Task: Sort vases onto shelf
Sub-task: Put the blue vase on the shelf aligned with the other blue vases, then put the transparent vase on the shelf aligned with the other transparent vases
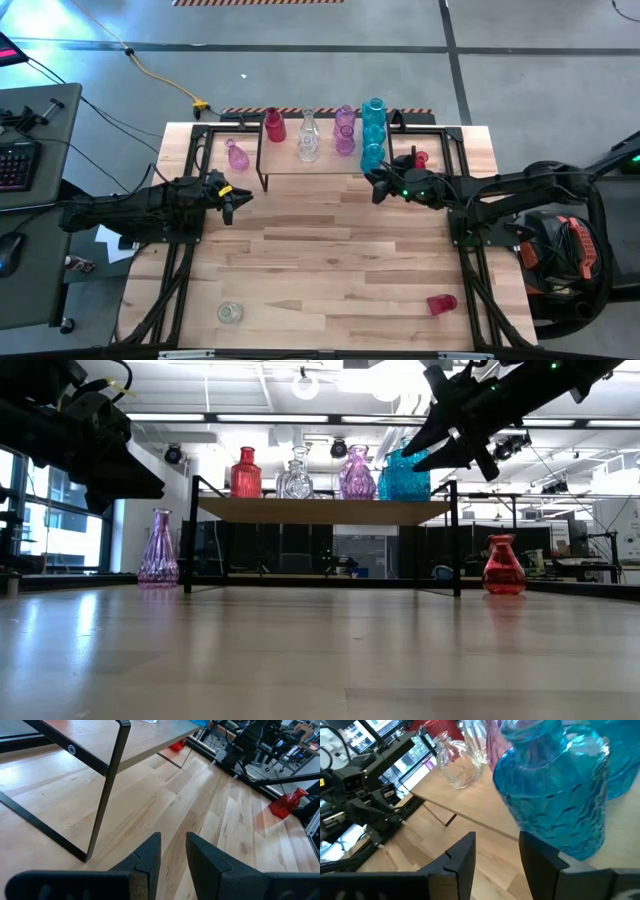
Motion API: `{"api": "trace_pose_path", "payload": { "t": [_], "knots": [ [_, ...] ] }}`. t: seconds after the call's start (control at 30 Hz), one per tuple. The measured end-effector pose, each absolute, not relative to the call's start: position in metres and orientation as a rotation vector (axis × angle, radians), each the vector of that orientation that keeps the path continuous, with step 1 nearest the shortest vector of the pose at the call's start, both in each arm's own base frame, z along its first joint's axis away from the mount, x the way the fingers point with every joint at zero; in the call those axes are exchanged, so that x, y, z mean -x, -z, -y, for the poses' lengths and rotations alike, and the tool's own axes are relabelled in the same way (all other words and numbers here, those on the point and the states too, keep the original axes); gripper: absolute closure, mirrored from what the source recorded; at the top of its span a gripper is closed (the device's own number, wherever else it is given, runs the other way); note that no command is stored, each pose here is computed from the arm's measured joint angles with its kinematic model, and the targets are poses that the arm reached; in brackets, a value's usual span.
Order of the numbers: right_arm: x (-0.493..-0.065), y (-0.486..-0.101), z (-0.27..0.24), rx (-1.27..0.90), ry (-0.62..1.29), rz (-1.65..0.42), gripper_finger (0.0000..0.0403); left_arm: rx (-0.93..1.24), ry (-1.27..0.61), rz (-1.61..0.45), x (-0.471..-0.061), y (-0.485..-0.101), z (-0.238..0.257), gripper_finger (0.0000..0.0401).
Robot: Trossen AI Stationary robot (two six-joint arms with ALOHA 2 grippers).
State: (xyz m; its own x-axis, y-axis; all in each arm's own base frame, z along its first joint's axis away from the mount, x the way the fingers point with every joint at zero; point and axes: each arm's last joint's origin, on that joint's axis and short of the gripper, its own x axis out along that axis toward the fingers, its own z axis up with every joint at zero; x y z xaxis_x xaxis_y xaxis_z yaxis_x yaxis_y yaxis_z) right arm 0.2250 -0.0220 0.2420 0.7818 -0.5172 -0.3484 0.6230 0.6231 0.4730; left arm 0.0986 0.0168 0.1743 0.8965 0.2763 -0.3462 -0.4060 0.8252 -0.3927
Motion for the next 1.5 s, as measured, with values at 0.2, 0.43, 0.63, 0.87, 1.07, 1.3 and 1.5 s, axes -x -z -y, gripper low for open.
{"api": "trace_pose_path", "payload": {
  "t": [0.2, 0.43, 0.63, 0.87, 1.07, 1.3, 1.5],
  "knots": [
    [-0.224, -0.242, 0.023, -0.597, 0.688, -0.179, 0.0267, 0.477, -0.368, -0.282, -0.099, -0.174, -0.017, 0.0318],
    [-0.224, -0.241, 0.025, -0.592, 0.71, -0.176, 0.0267, 0.477, -0.368, -0.282, -0.099, -0.174, -0.017, 0.0318],
    [-0.224, -0.241, 0.026, -0.595, 0.709, -0.179, 0.0267, 0.477, -0.367, -0.282, -0.099, -0.174, -0.017, 0.0318],
    [-0.224, -0.242, 0.025, -0.602, 0.696, -0.179, 0.0267, 0.477, -0.367, -0.282, -0.099, -0.174, -0.017, 0.0318],
    [-0.223, -0.244, 0.021, -0.615, 0.646, -0.177, 0.0267, 0.477, -0.368, -0.282, -0.099, -0.174, -0.017, 0.0318],
    [-0.218, -0.25, 0.014, -0.614, 0.607, -0.171, 0.0267, 0.477, -0.368, -0.281, -0.099, -0.174, -0.017, 0.0318],
    [-0.204, -0.255, 0.011, -0.642, 0.607, -0.197, 0.0267, 0.477, -0.368, -0.282, -0.099, -0.174, -0.017, 0.0318]
  ]
}}
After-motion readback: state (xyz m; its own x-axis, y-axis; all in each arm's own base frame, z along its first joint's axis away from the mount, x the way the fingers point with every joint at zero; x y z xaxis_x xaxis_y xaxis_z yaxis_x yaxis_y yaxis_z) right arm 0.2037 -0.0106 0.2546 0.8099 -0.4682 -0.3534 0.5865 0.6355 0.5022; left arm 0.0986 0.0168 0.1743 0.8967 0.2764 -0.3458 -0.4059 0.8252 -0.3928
